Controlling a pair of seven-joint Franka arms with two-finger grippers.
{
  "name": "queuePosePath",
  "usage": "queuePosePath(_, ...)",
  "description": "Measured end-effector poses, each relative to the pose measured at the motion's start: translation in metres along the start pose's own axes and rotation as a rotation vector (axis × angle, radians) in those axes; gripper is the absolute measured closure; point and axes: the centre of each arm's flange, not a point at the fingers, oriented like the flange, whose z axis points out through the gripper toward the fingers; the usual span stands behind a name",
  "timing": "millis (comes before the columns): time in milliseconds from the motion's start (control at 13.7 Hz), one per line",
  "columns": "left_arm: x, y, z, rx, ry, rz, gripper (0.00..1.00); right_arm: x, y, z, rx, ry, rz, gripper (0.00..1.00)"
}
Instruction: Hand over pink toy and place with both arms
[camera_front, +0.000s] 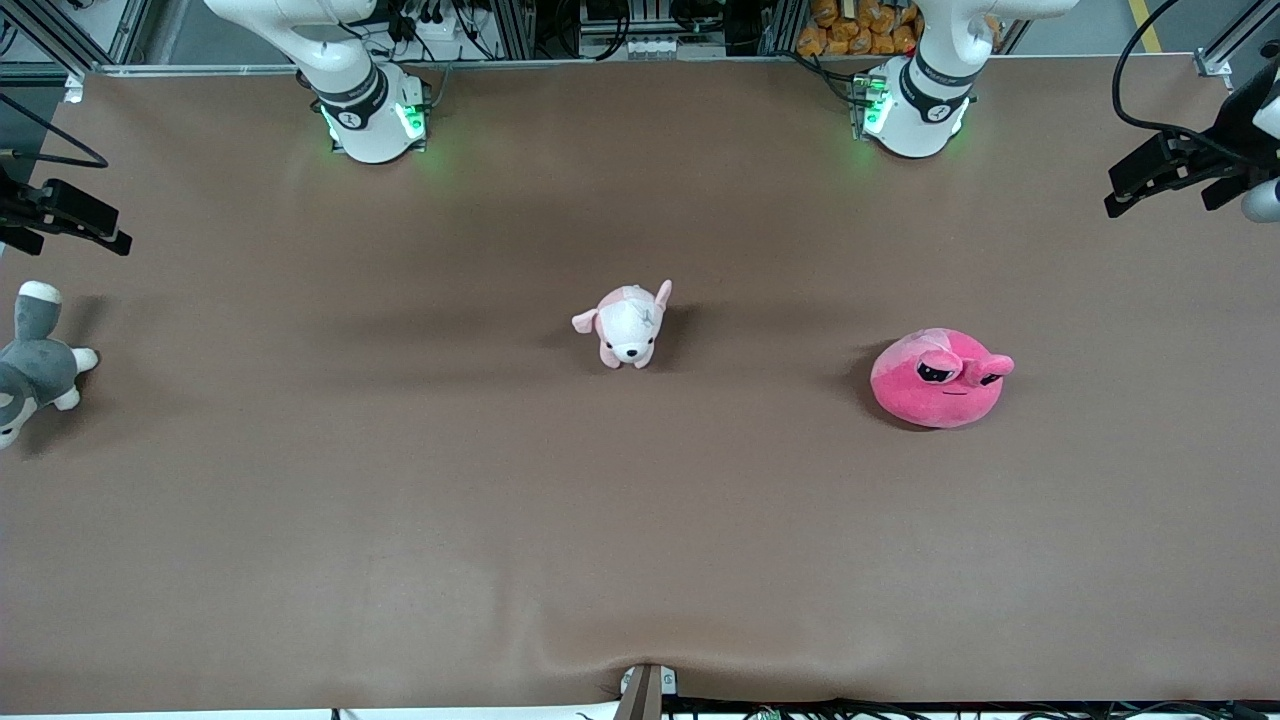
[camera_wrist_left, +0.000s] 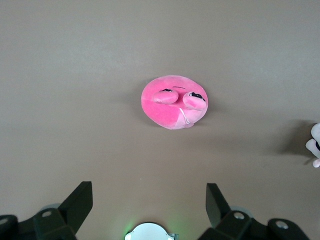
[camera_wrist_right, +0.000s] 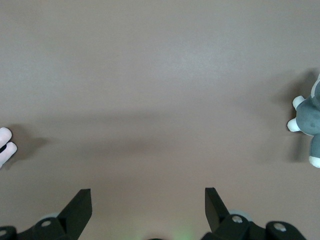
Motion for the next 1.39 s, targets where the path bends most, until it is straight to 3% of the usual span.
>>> queuePosePath(1387, -0.002, 0.016, 0.01, -0.009, -0.046, -0.054, 0.0, 0.001, 0.006, 0.002, 0.0, -0.005, 0.011, 0.0)
